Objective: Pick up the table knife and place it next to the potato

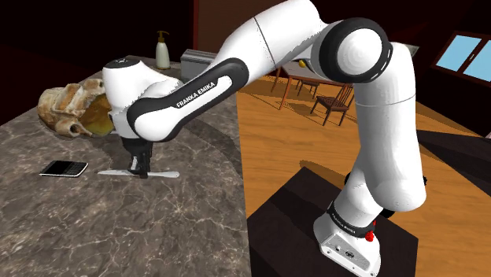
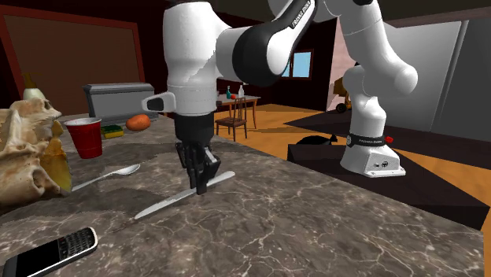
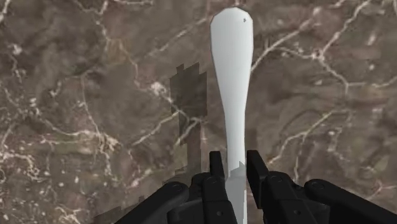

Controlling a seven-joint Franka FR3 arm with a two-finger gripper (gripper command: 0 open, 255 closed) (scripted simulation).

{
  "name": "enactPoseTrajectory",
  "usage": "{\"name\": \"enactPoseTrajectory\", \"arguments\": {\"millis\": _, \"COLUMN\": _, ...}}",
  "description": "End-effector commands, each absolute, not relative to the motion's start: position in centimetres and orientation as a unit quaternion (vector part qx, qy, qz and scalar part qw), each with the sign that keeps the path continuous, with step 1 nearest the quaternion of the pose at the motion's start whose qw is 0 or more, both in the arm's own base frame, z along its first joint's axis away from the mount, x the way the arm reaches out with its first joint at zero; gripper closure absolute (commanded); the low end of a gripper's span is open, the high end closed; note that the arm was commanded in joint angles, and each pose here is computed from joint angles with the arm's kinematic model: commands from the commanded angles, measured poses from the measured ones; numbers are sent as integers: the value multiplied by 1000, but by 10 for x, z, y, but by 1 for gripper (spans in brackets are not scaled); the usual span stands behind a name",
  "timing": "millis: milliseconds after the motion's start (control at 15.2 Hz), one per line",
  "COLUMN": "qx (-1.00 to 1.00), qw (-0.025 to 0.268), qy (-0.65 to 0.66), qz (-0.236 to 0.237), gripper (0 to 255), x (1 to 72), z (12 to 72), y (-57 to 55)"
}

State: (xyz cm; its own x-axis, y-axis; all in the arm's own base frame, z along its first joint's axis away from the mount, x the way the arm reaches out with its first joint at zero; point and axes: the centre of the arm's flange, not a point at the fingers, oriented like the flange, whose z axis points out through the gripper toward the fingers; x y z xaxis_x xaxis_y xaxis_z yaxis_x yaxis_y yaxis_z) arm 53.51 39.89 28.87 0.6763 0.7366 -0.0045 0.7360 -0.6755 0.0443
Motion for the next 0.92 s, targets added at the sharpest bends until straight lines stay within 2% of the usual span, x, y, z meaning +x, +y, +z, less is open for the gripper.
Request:
{"name": "enactPoseTrajectory", "arguments": {"millis": 0, "qx": 915, "qw": 21, "qy": 402, "qz": 7, "gripper": 255, "x": 534, "z": 300, "y": 399}}
{"name": "enactPoseTrajectory", "arguments": {"millis": 858, "qx": 915, "qw": 21, "qy": 402, "qz": 7, "gripper": 255, "x": 534, "z": 369, "y": 399}}
